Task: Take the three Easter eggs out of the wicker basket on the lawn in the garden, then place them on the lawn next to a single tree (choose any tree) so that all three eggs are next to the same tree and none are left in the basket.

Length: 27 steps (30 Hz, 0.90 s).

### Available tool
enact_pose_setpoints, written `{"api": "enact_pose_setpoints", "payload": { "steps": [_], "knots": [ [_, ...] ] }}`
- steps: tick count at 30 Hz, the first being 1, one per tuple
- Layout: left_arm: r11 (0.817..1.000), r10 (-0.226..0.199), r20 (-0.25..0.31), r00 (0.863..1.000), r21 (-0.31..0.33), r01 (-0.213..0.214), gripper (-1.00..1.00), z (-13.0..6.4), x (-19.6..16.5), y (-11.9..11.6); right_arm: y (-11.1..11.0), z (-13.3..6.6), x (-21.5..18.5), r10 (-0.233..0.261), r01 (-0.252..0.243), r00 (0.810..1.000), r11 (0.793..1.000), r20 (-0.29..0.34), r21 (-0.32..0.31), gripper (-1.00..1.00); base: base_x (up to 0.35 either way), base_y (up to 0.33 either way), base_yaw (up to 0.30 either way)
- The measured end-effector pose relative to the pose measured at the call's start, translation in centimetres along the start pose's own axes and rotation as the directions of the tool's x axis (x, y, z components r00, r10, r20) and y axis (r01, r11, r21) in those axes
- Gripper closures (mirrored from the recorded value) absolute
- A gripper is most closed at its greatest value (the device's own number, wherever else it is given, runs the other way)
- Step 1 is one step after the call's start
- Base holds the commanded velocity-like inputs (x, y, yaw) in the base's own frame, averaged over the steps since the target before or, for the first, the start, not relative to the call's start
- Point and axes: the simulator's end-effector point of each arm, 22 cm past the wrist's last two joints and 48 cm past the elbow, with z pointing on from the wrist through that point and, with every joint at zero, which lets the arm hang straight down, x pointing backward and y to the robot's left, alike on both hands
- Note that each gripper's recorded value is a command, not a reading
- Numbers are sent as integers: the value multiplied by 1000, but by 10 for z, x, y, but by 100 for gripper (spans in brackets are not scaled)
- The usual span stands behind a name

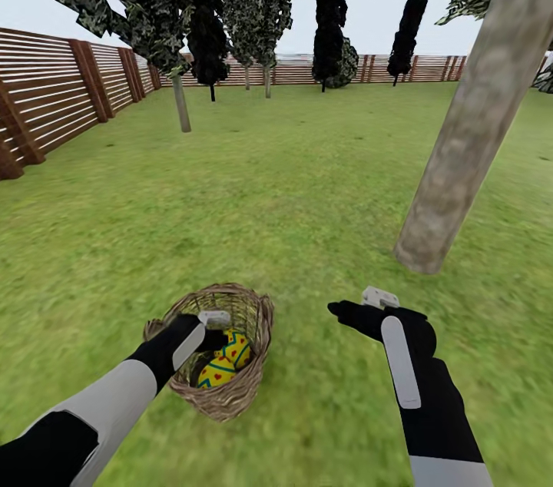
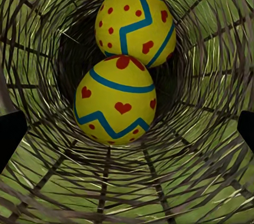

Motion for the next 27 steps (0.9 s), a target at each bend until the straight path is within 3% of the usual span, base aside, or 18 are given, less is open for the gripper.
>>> {"api": "enact_pose_setpoints", "payload": {
  "steps": [22, 27],
  "knots": [
    [1000, -11, 4, 1000, -7, 11, -100, 40, 30, 8, -4, 25, 40, -34, 34, 999, 999, 4, -18, -100, 0, 0, 0],
    [1000, -10, 8, 1000, -4, 10, -100, 39, 29, 7, -4, 25, 40, -35, 35, 999, 999, 4, -18, -100, 0, 0, 0]
  ]
}}
